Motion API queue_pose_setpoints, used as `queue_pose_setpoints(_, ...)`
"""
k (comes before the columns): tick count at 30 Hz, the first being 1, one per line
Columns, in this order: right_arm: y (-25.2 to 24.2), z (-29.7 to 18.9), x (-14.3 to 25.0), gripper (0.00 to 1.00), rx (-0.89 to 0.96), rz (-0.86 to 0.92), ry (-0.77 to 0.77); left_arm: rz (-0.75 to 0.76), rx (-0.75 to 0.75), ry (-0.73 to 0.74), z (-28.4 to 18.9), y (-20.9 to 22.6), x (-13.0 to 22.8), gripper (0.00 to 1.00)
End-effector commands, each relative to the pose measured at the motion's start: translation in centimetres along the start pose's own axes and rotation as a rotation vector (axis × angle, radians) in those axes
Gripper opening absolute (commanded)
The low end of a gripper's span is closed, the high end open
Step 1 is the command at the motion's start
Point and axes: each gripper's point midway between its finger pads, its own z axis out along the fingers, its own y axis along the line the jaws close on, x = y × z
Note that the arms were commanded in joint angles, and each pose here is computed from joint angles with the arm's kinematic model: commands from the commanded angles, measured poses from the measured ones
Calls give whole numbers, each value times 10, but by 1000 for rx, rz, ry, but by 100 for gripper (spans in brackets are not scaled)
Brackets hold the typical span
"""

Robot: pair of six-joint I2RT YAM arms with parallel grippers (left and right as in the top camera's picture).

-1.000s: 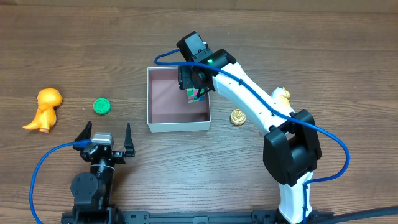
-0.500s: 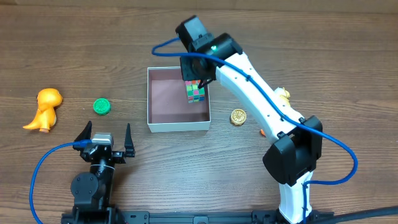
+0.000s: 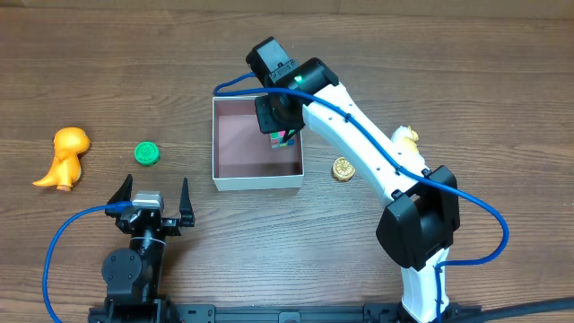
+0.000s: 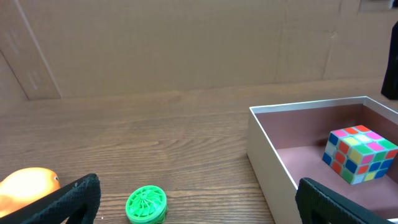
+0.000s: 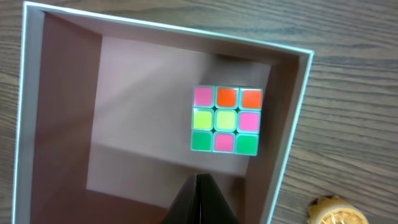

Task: Pack container
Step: 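Lower the cube into the box and open the right gripper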

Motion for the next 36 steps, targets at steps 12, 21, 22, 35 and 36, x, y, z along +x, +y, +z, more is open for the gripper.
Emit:
queue_pose_setpoints(12,-10,46,31,4,21,-2,55,15,9,0,0,-1,1,100)
queue_pose_setpoints(21,-10,50,32,4,21,-2,52,15,9,0,0,-1,1,100)
queue_pose_setpoints(22,-10,50,30,4,18,-1,47,15,9,0,0,-1,1,100)
queue_pose_setpoints(35,-12,50,22,4,34,29,10,15,9,0,0,-1,1,100)
queue_pose_setpoints(36,-11,50,22,4,33,29,10,15,9,0,0,-1,1,100)
